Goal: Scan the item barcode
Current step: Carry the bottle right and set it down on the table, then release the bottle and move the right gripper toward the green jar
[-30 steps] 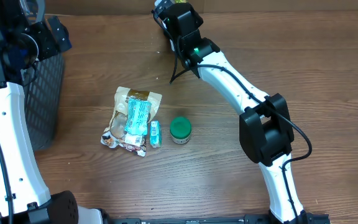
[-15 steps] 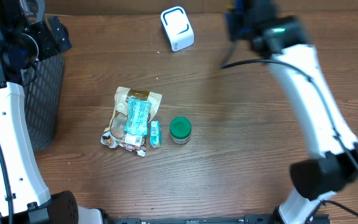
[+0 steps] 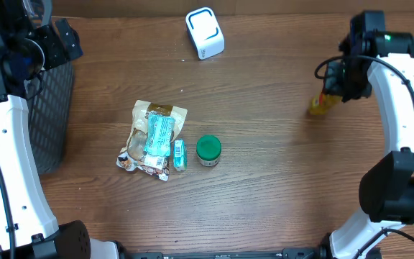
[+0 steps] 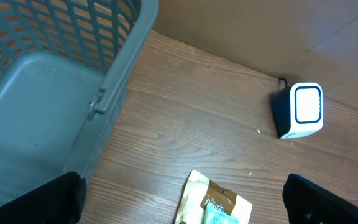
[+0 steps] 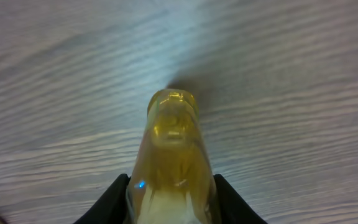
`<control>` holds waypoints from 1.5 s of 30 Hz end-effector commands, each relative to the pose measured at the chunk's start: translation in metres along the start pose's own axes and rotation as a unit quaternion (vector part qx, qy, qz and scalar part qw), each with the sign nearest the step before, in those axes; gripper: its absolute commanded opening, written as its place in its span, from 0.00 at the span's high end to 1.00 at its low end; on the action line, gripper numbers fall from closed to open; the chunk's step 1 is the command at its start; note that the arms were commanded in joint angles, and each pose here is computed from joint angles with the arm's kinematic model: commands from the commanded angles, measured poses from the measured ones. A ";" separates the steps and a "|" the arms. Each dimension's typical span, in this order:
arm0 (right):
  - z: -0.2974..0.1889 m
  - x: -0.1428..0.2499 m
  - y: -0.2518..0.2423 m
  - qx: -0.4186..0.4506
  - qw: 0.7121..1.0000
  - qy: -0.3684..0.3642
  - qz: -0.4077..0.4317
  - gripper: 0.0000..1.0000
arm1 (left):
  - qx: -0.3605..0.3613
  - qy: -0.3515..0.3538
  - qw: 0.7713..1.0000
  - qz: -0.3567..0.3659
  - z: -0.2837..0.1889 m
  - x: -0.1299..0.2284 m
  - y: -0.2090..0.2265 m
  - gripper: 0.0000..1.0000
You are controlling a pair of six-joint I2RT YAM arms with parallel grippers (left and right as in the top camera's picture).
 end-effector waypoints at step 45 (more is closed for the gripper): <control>-0.106 0.043 0.177 -0.215 0.963 0.014 -0.159 0.00 | 0.007 -0.010 1.000 0.010 -0.005 -0.006 -0.004 0.00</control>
Point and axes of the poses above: each gripper's point midway between its finger pads, its own z axis out along the fingers, its own y axis along the line the jaws close on, x = y × z, the point moved 3 cm from there along -z, back along the fingers, and after that the axes turned 7 degrees about -z, right-handed, at the moved point
